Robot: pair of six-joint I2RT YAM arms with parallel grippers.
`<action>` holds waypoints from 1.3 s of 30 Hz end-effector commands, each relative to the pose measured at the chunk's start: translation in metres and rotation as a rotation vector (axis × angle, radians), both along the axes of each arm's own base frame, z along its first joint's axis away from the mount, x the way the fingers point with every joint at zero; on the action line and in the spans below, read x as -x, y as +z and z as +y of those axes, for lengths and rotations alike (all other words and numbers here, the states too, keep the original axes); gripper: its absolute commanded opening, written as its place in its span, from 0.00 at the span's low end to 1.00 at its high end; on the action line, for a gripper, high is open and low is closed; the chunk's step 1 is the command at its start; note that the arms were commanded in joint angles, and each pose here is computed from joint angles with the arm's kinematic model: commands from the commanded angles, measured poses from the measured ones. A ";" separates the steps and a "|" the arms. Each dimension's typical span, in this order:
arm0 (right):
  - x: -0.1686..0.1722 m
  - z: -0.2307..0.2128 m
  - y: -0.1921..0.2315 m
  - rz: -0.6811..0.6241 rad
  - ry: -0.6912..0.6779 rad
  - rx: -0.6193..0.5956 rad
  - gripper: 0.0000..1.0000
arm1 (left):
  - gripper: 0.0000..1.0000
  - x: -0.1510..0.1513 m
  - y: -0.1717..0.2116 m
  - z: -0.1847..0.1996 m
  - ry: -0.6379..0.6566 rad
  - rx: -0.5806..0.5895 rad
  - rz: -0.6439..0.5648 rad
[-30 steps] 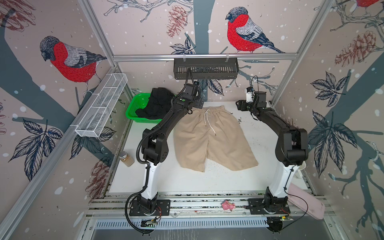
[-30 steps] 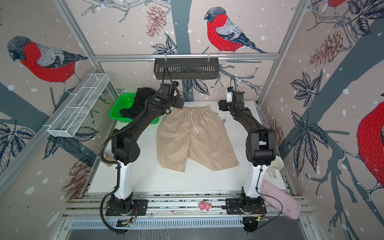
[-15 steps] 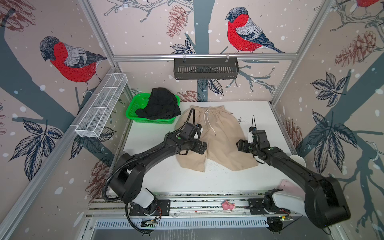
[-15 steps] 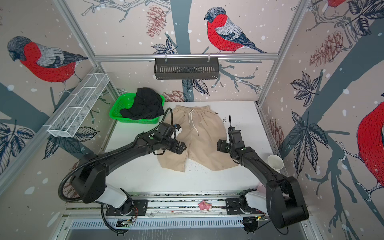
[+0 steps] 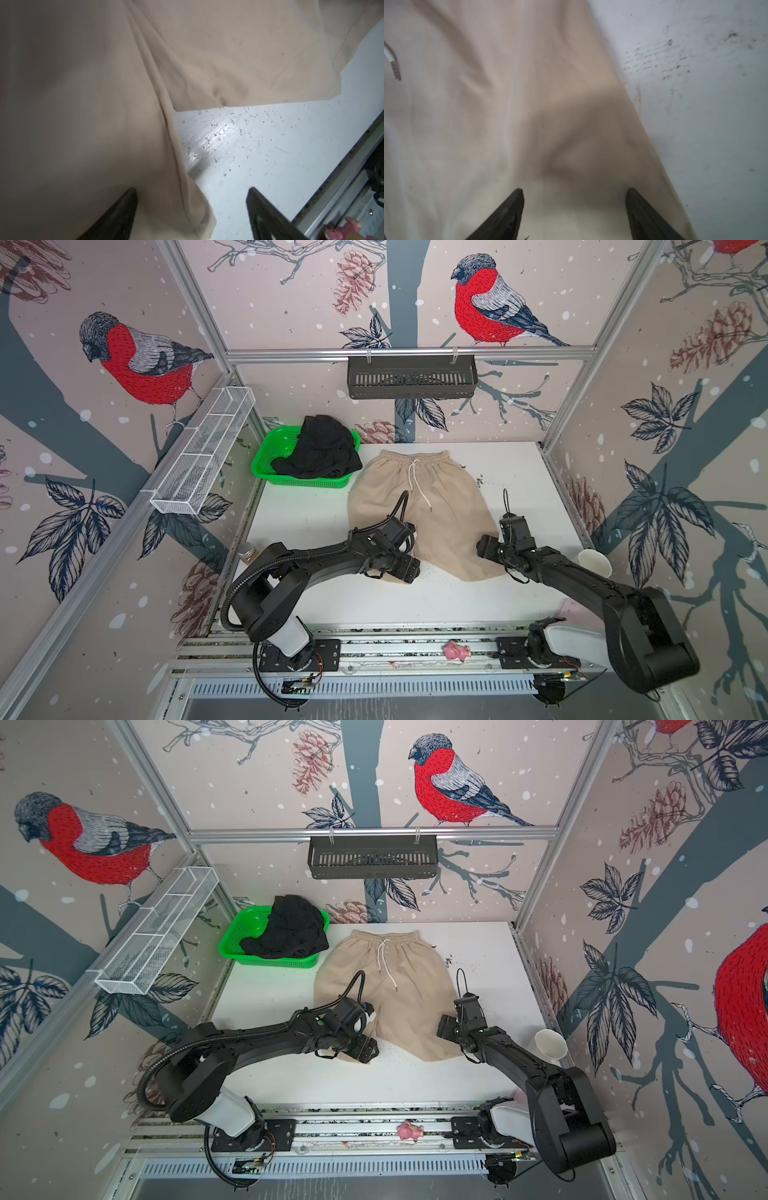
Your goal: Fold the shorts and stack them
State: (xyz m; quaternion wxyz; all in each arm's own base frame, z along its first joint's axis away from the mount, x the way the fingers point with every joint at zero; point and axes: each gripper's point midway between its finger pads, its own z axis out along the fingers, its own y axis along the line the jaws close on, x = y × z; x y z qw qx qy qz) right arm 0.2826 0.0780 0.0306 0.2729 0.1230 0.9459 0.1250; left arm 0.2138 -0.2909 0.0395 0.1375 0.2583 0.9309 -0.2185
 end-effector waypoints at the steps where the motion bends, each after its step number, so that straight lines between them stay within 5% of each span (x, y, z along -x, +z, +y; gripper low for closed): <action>1: -0.012 -0.003 0.000 -0.035 0.008 -0.009 0.80 | 0.60 0.001 -0.002 -0.017 -0.003 0.076 0.025; 6: -0.020 -0.014 -0.007 -0.037 -0.013 -0.020 0.81 | 0.18 0.006 -0.017 -0.035 -0.023 0.109 0.067; 11: -0.037 -0.023 -0.010 -0.046 -0.019 -0.042 0.82 | 0.11 0.001 0.004 -0.087 -0.101 0.251 0.035; 13: -0.052 -0.027 -0.002 -0.064 -0.016 -0.041 0.83 | 0.20 -0.006 0.024 -0.115 -0.131 0.305 -0.007; 17: -0.070 -0.031 0.033 -0.095 0.013 -0.002 0.85 | 0.80 -0.029 0.067 -0.142 -0.120 0.344 -0.106; 20: -0.059 -0.032 0.064 -0.136 0.016 0.017 0.87 | 0.97 -0.048 0.096 -0.129 -0.064 0.306 -0.198; 24: -0.028 -0.001 0.088 -0.155 0.111 -0.026 0.86 | 0.97 -0.064 0.116 -0.086 0.032 0.252 -0.223; 31: 0.056 0.114 0.070 -0.104 0.441 -0.239 0.82 | 0.97 -0.081 0.106 0.049 0.368 0.095 -0.254; 39: 0.100 0.172 0.030 0.003 0.671 -0.251 0.81 | 0.97 -0.053 0.099 0.117 0.601 0.173 -0.313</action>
